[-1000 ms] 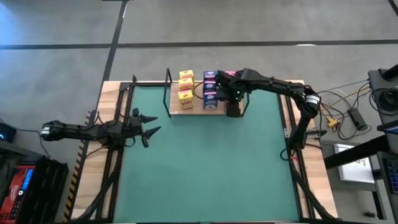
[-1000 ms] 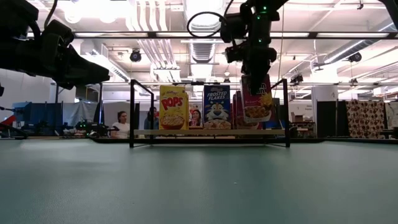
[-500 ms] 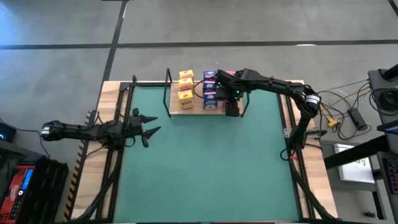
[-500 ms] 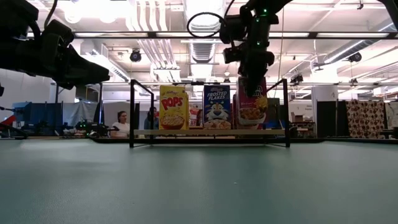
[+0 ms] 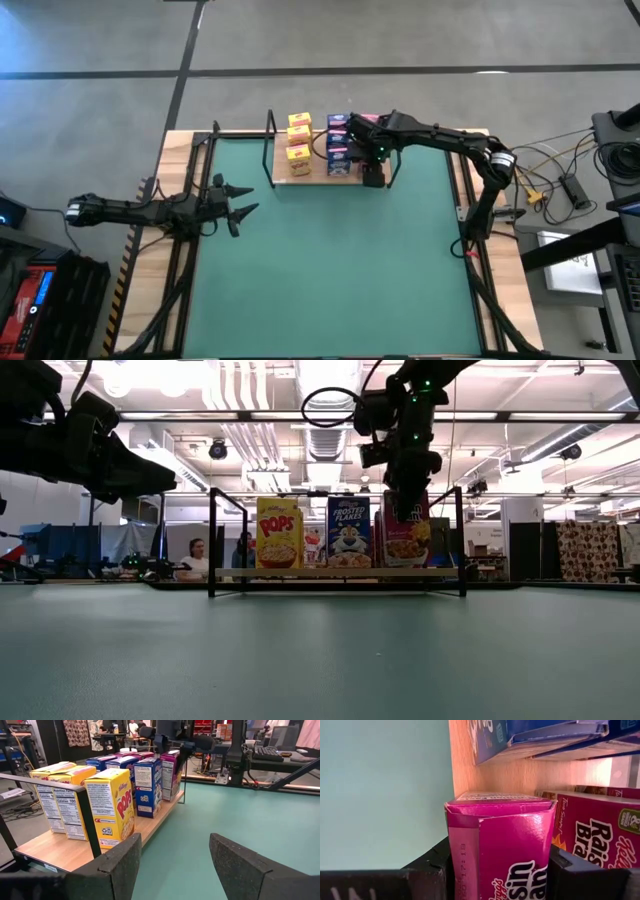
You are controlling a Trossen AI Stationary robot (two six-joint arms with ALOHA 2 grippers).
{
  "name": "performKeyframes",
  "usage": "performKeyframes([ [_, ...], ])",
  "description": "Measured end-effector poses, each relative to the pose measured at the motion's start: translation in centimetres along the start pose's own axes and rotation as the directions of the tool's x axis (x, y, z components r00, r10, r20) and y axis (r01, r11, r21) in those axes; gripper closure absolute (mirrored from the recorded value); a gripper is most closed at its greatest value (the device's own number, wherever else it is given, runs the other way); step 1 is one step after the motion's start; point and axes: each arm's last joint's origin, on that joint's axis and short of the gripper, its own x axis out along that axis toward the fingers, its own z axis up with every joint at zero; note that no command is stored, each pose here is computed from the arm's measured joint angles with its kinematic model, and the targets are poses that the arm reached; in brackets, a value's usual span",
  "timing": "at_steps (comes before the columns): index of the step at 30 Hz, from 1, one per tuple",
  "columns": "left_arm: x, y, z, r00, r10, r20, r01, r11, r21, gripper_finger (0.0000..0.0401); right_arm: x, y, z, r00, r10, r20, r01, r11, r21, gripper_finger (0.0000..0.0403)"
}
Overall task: Stack cereal on shelf
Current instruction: Put the pink cereal box on the shelf aligned with the other pink cereal boxes
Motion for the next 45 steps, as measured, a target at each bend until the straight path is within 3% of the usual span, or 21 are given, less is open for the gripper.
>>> performKeyframes([
  [39, 0.0, 0.0, 0.0, 1.0, 0.0, 0.0, 0.0, 1.0, 0.0, 0.0183, 0.34, -0.07, -0.02, 1.0, -0.006, 0.006, 0.006, 0.996, -0.094, 0.0238],
  [45, 0.0, 0.0, 0.0, 1.0, 0.0, 0.0, 0.0, 1.0, 0.0, 0.0183, 0.34, -0.18, -0.03, 1.0, -0.024, 0.002, 0.024, 0.996, -0.084, 0.0207],
])
